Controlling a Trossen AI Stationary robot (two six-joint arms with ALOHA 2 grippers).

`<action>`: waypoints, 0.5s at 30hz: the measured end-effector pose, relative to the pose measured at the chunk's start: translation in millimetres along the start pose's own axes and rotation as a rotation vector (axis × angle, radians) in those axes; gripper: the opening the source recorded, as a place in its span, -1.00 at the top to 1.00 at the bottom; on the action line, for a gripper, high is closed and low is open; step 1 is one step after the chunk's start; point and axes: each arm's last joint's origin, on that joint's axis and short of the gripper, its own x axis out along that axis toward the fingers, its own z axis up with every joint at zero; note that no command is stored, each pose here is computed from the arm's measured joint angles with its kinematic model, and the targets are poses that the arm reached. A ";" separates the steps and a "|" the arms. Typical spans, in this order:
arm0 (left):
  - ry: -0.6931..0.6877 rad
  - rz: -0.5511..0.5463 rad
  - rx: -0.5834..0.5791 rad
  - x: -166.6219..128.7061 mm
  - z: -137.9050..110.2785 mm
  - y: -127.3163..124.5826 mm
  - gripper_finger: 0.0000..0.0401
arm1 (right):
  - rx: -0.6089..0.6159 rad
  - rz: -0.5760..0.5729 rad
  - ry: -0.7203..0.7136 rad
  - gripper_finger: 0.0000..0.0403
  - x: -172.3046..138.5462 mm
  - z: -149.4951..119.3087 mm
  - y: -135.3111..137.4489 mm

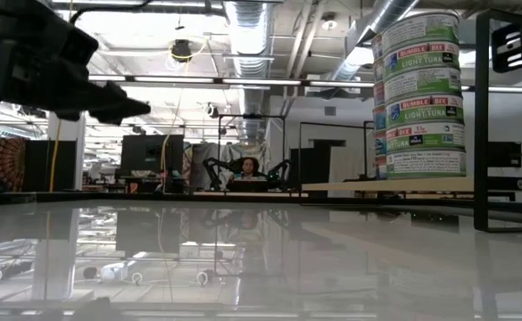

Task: Stack canned seafood by type on shelf
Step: Return to Home Position

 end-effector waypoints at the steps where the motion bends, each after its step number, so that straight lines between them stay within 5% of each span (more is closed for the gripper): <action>1: 0.019 0.002 -0.001 0.0 -1.8 -0.1 -0.14 | 0.000 0.000 0.001 -0.06 0.0 -0.1 0.0; 10: 0.211 0.009 -0.012 -2.1 -20.0 -1.3 -0.14 | -0.003 0.001 0.003 -0.06 0.0 -0.3 0.0; 15: 0.305 0.015 -0.118 -4.4 -28.8 -2.4 -0.14 | -0.004 0.002 0.004 -0.06 0.0 -0.4 0.1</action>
